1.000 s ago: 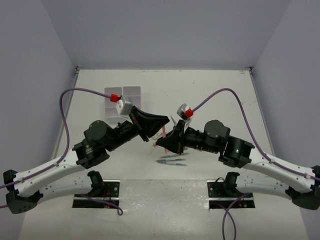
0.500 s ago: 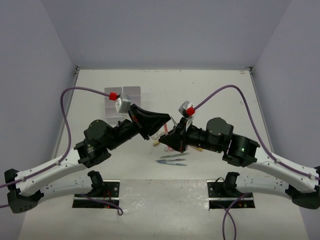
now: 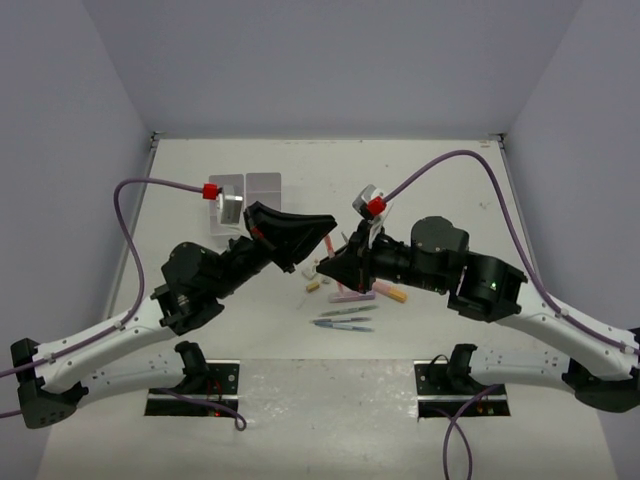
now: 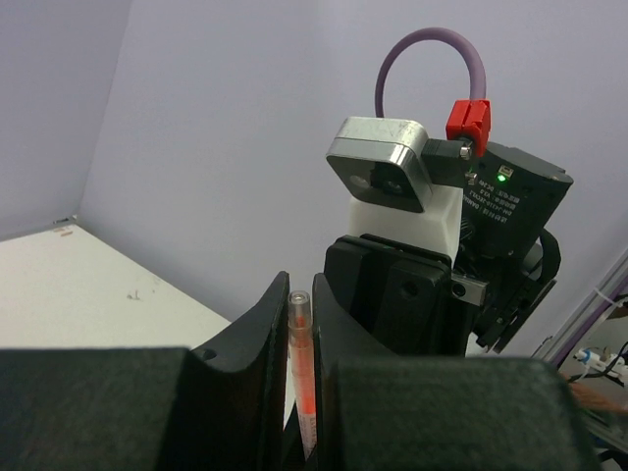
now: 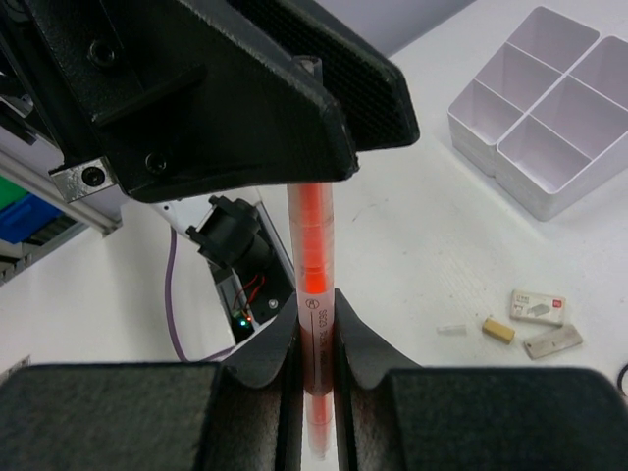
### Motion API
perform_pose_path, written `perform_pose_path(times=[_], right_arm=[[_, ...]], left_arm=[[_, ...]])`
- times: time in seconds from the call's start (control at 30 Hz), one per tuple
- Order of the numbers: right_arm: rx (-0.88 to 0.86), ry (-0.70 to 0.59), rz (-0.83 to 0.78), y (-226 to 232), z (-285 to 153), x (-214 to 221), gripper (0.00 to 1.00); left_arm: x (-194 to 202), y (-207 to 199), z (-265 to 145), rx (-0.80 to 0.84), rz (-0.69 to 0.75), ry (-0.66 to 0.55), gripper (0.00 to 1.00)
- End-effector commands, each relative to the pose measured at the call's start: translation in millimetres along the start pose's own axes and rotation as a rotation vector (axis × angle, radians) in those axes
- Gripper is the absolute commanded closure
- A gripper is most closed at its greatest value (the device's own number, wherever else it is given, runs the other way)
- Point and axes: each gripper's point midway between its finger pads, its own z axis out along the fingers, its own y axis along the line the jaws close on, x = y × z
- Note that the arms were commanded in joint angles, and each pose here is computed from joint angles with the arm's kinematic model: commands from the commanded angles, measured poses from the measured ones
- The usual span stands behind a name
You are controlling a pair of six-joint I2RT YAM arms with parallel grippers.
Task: Sort the stationery into containers
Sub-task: Close the pen cap on the pen, then place the pen in the storage box.
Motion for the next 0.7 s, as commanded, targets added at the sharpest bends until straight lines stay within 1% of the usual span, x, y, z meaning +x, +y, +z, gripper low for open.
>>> perform_pose_path(times=[0.0, 0.03, 0.23, 0.33, 0.43, 0.5, 0.57, 0.63, 0.67], right_arm=[[-0.038, -0.412, -0.037, 23.6, -33.8, -131.1, 1.0], [-0.047, -0.413, -0.048, 25.6, -34.4, -135.0, 1.0], [-0.037, -0.417, -0.055, 19.4, -34.2, -147.3, 1.0], [-0.052, -0.394, -0.049, 18.2, -26.6, -143.5, 1.0], [-0.124, -0.312, -0.053, 22.1, -8.2, -113.5, 1.0], [-0.197, -0.254, -0.06, 27.2, -1.2, -85.1, 1.0], [-0.233, -0.21, -0.057, 28.8, 0.6, -64.4, 1.0], [-0.235, -0.164, -0.051, 24.2, 4.1, -40.2, 1.0], [-0.232, -0.157, -0.048, 23.0, 3.2, -34.9, 1.0]], left_arm=[[104.5, 18.6, -25.3, 0.005, -0.06, 0.333, 1.0], [108.2, 15.9, -27.6, 0.031, -0.079, 0.326, 1.0], [148.5, 22.6, -49.2, 0.032, -0.147, 0.406, 1.0], [155.0, 26.3, -52.7, 0.012, -0.161, 0.412, 1.0], [139.2, 41.3, -48.6, -0.092, -0.11, 0.372, 1.0], [117.0, 43.2, -44.3, -0.146, -0.073, 0.343, 1.0], [93.3, 47.3, -40.7, -0.203, -0.032, 0.3, 1.0], [66.6, 50.4, -39.1, -0.255, 0.015, 0.246, 0.95], [58.5, 50.4, -39.2, -0.269, 0.027, 0.234, 0.94]])
